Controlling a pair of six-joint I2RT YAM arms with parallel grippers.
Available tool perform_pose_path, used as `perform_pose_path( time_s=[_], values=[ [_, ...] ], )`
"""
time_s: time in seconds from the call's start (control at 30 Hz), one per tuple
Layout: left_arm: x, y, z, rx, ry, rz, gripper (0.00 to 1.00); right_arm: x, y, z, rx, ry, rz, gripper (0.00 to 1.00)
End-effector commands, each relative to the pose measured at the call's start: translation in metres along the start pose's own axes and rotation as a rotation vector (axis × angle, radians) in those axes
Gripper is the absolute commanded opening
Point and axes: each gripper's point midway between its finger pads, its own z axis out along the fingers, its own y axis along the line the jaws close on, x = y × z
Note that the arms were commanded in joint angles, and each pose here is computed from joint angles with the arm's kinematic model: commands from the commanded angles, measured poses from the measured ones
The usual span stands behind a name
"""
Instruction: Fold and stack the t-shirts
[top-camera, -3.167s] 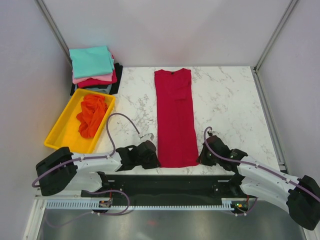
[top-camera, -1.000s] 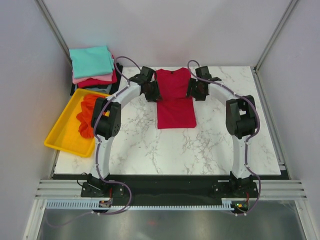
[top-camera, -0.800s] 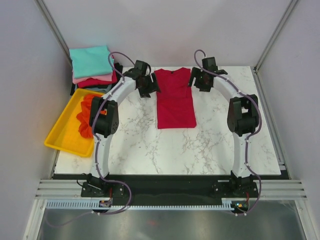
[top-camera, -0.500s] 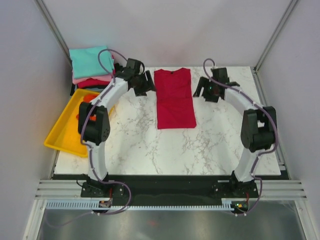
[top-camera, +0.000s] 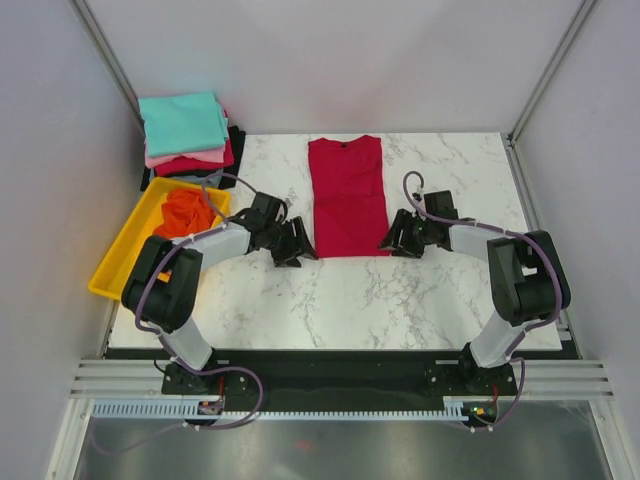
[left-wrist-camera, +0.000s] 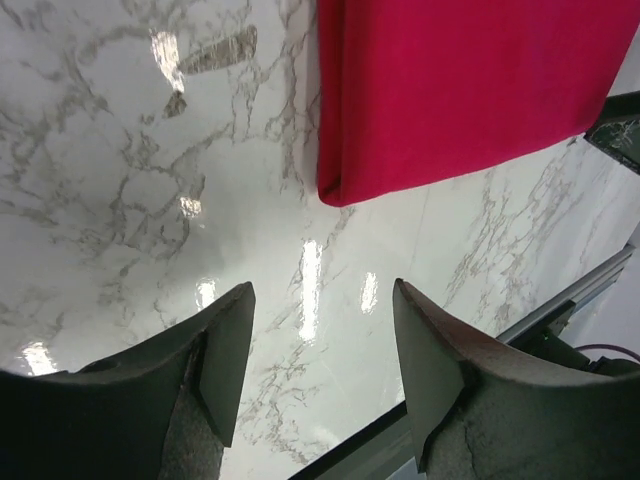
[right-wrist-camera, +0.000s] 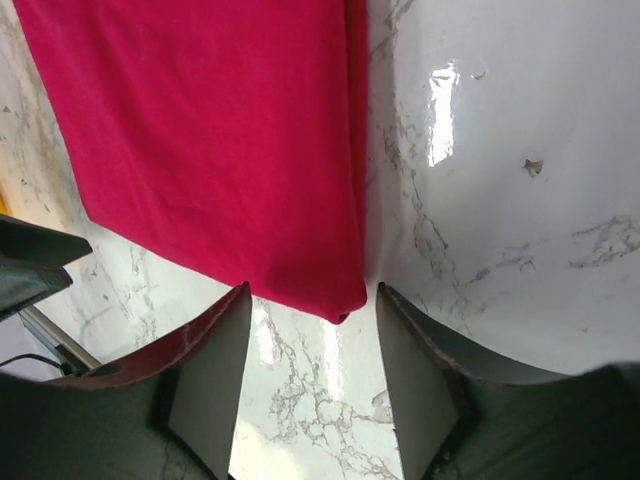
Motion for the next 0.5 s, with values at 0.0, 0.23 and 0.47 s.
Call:
perform_pose_path(
  time_s=[0.0,0.23,0.47],
  values=[
    [-0.014,-0.036,-0.003,0.138,-0.083,0.028,0.64,0.009,-0.007,0.009,0.0,0.01,0.0,0.59],
    [-0.002,-0.027,0.02,0.117,-0.056,0.0,0.59,0.012,-0.014,0.014,0.016,0.007,0.012,0.32],
    [-0.001,-0.018,0.031,0.081,-0.062,-0.014,0.49,0.014,-0.019,0.02,0.02,0.023,0.015,0.19]
  ],
)
